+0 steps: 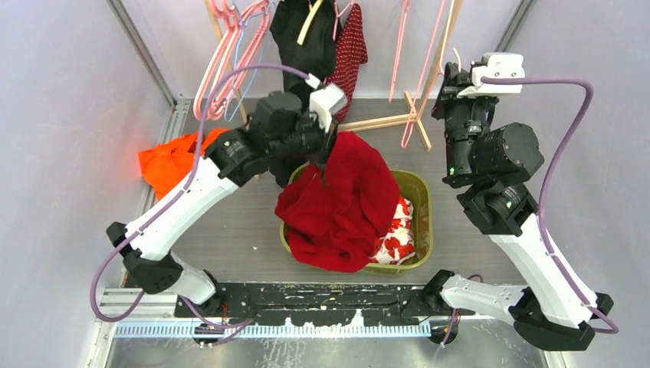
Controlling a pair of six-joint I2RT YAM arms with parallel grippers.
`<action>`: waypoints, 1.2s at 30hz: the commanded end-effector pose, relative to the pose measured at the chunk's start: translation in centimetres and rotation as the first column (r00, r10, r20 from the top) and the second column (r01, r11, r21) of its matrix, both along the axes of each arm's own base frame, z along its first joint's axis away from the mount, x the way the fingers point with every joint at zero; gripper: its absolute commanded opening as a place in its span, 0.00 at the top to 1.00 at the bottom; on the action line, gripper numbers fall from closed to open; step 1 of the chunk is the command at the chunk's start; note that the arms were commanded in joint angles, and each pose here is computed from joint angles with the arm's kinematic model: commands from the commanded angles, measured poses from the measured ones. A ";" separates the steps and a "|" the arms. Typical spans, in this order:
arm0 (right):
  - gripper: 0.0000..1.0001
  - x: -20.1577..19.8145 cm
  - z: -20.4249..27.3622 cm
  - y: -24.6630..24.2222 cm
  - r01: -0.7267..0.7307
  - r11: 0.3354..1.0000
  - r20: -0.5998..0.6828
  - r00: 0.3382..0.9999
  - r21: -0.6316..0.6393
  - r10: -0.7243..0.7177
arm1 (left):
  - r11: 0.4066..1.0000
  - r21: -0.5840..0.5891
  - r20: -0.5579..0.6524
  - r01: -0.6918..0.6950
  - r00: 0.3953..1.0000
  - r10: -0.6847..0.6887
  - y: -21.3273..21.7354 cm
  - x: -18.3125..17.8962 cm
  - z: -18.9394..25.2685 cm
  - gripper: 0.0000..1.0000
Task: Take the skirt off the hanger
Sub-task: Place the skirt in the bin.
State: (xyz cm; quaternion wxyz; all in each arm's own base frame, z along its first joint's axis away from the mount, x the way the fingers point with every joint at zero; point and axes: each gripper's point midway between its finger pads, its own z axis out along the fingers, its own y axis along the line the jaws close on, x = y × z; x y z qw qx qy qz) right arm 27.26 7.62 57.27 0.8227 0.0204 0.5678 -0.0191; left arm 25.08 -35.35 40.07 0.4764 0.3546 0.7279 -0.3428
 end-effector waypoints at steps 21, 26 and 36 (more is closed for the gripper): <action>0.99 1.0 -0.9 1.2 -0.031 1.000 -0.122 0.992 0.004 0.031 | 0.939 0.257 0.006 -0.227 0.972 0.233 11.9 -2.0 -5.3 0.06; 0.99 0.6 -0.9 0.6 -0.019 1.000 -0.154 0.988 -0.001 0.019 | 0.964 0.169 0.047 -0.203 0.979 0.198 12.2 -3.3 -2.8 0.00; 0.99 -0.3 -4.0 -0.1 -0.012 1.000 -0.285 0.958 0.014 0.015 | 0.975 0.033 0.136 -0.220 0.967 0.214 12.4 -3.4 1.4 0.00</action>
